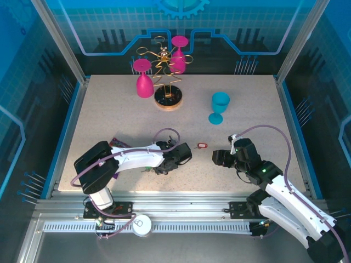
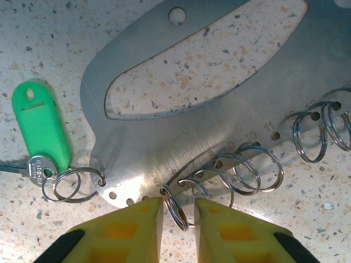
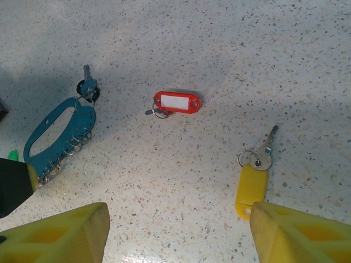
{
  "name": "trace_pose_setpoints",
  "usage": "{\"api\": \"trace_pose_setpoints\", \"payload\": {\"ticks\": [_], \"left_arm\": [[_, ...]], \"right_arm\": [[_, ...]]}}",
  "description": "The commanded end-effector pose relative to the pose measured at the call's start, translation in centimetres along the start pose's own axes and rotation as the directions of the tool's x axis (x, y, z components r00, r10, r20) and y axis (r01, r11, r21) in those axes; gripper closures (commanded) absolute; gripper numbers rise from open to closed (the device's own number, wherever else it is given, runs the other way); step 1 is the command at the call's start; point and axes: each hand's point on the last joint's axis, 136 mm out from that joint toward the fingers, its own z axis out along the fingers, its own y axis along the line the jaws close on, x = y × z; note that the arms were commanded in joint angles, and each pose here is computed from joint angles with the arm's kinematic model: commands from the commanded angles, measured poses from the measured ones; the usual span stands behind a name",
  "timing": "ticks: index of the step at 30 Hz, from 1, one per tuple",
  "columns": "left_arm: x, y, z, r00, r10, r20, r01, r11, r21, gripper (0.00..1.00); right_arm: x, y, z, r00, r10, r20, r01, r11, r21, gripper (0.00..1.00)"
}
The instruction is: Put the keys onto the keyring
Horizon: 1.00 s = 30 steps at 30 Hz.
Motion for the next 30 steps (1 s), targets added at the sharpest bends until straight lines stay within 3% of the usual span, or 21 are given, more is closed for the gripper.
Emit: {"api": "trace_pose_setpoints", "payload": {"ticks": [1, 19, 23, 27, 30], "left_arm": [[0.5, 0.6, 0.8, 1.000, -0.022, -0.020, 0.021, 0.999, -0.030, 0.79], [0.0, 0.9, 0.6, 1.000, -0.016, -0.001, 0.016, 0.999, -0.032, 0.92], [-0.8, 0.5, -1.1, 1.000, -0.010, 0.027, 0.010, 1.000, 0.023, 1.00], [-1.7, -0.5, -3.6, 0.999, -0.013, 0.038, 0.008, 0.992, 0.124, 1.00], [-2.4, -1.9, -6.5, 0.999, -0.004, 0.041, -0.006, 0.971, 0.238, 1.00]], "right_arm": [[-0.2, 0.2, -0.4, 1.000, -0.005, 0.006, 0.005, 1.000, 0.000, 0.31], [-0.2, 0.3, -0.5, 1.000, -0.006, 0.005, 0.006, 1.000, 0.000, 0.31], [-0.3, 0.3, -0.8, 1.000, -0.003, 0.008, 0.003, 1.000, -0.002, 0.31], [-0.7, 0.7, -1.3, 1.000, -0.010, 0.020, 0.011, 1.000, -0.016, 0.32], [-1.3, 2.5, -1.7, 0.997, -0.068, 0.033, 0.071, 0.992, -0.101, 0.33]]}}
